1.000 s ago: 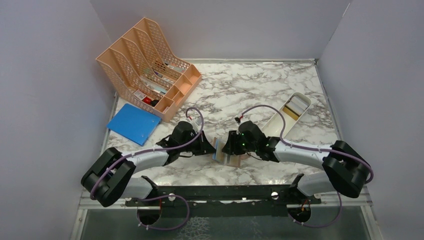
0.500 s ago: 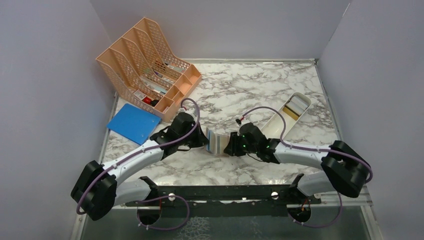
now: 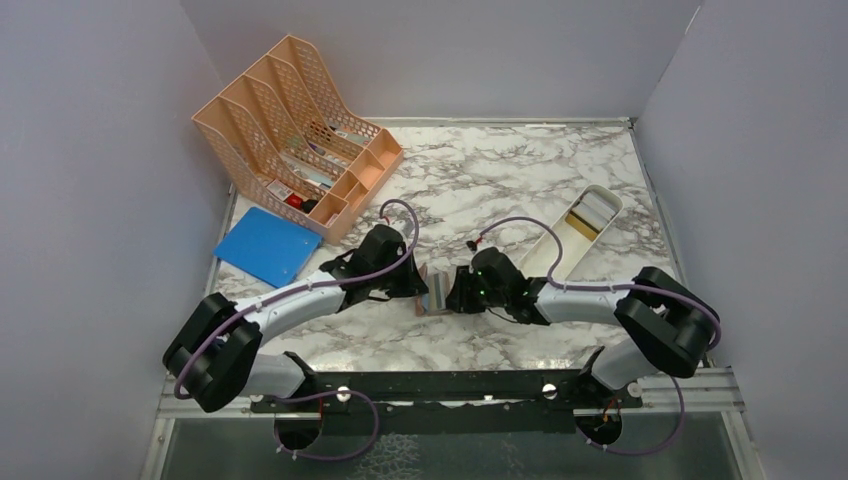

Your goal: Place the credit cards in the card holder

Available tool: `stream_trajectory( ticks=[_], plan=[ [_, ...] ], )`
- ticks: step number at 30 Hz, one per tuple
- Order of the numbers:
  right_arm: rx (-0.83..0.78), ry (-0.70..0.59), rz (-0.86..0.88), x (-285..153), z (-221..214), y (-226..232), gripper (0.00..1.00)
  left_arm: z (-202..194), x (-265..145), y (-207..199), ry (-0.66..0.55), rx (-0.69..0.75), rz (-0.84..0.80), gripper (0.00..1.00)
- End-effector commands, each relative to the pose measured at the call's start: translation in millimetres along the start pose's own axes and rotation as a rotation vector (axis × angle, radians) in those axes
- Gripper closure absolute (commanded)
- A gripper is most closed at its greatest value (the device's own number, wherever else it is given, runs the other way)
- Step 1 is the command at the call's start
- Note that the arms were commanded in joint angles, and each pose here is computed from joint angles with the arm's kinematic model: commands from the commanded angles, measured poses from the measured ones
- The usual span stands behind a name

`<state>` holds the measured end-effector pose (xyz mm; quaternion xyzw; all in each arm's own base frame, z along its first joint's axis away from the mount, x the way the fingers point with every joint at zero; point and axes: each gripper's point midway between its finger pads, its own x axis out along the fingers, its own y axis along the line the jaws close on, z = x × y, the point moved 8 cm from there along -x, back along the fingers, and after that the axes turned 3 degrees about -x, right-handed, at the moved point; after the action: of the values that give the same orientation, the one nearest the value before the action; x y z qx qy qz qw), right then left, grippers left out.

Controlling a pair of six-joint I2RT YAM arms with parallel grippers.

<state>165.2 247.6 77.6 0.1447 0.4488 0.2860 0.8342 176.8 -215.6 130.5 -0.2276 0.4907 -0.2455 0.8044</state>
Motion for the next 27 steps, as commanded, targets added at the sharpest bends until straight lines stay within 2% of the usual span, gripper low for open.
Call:
stream_trajectory(
  ticks=[1,9,14,18,22,27],
  plan=[
    [-0.014,-0.019,-0.062,-12.1,0.0,-5.1,0.67,-7.4,5.2,-2.9,0.052,0.009,-0.063,1.0],
    [-0.183,-0.168,-0.182,-55.0,42.0,1.6,0.55,-14.5,-7.1,-6.8,0.045,0.016,-0.22,1.0],
    [-0.318,-0.245,-0.3,-75.6,74.0,5.3,0.43,-16.2,-7.7,-4.8,0.055,0.025,-0.214,1.0],
    [-0.453,-0.31,-0.454,-90.5,104.0,3.6,0.39,-18.8,-10.0,-3.5,0.051,0.028,-0.251,1.0],
    [-0.551,-0.372,-0.58,-104.5,132.9,0.5,0.36,-17.1,-11.3,4.6,0.043,0.015,-0.216,0.91],
    [-0.61,-0.387,-0.68,-113.8,157.0,-17.0,0.33,-18.1,-12.2,12.3,0.047,0.015,-0.19,0.8]
  ],
)
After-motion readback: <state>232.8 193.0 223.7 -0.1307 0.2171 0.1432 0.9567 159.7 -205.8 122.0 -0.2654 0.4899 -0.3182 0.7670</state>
